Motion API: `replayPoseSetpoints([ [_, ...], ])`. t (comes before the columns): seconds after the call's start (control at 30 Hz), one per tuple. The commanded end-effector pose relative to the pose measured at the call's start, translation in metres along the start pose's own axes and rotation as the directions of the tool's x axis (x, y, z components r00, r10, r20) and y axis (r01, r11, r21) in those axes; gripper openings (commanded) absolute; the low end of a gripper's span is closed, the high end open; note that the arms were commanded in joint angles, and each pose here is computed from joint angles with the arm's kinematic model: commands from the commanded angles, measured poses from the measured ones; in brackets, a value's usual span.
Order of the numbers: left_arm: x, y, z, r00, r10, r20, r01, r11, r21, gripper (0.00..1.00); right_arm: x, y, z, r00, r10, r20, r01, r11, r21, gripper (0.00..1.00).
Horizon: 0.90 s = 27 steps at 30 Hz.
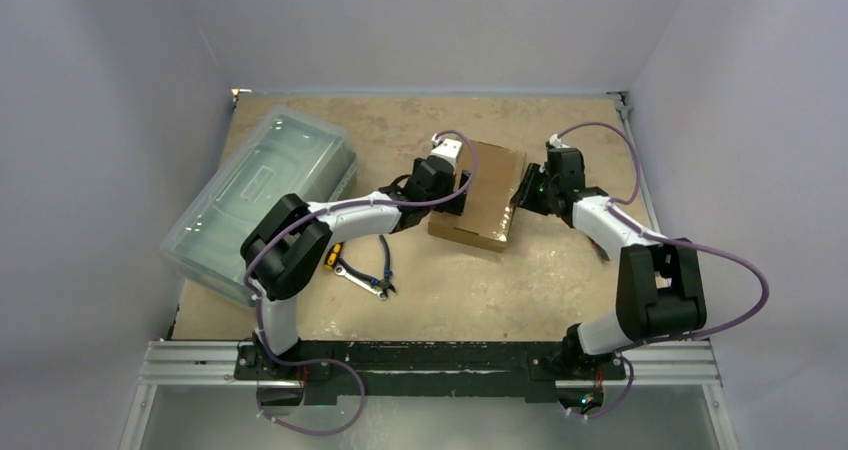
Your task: Unpack the express box
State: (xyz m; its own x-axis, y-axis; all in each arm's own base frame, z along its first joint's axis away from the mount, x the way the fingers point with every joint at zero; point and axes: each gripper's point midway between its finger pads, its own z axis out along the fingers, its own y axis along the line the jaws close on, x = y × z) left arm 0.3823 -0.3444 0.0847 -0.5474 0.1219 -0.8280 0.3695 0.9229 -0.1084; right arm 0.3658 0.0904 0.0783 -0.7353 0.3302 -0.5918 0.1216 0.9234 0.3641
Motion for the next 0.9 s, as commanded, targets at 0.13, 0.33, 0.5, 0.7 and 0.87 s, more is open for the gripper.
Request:
replayPoseSetpoints([
  [0.13, -0.044, -0.010, -0.003, 0.991, -0.126, 0.038, 0.112, 0.962, 0.248, 0.78, -0.002, 0.009, -0.009, 0.999, 0.019, 0.032, -0.017, 0.998, -0.057, 0.42],
  [0.33, -0.051, -0.007, 0.004, 0.982, -0.187, -0.001, 0.174, 0.909, 0.380, 0.71, -0.006, 0.008, -0.013, 0.997, 0.026, 0.067, -0.022, 0.998, -0.058, 0.25],
  [0.5, -0.049, 0.007, 0.014, 0.971, -0.239, -0.026, 0.230, 0.892, 0.389, 0.59, -0.007, 0.004, -0.012, 0.997, 0.017, 0.072, -0.015, 0.999, -0.037, 0.19],
  [0.7, -0.034, 0.018, 0.025, 0.972, -0.228, -0.058, 0.233, 0.906, 0.353, 0.51, -0.007, 0.001, -0.009, 0.998, 0.009, 0.069, -0.008, 1.000, -0.021, 0.16],
  [0.87, -0.028, 0.039, 0.030, 0.967, -0.246, -0.068, 0.255, 0.925, 0.283, 0.46, -0.008, -0.002, -0.012, 0.997, 0.006, 0.076, -0.006, 1.000, -0.004, 0.14],
])
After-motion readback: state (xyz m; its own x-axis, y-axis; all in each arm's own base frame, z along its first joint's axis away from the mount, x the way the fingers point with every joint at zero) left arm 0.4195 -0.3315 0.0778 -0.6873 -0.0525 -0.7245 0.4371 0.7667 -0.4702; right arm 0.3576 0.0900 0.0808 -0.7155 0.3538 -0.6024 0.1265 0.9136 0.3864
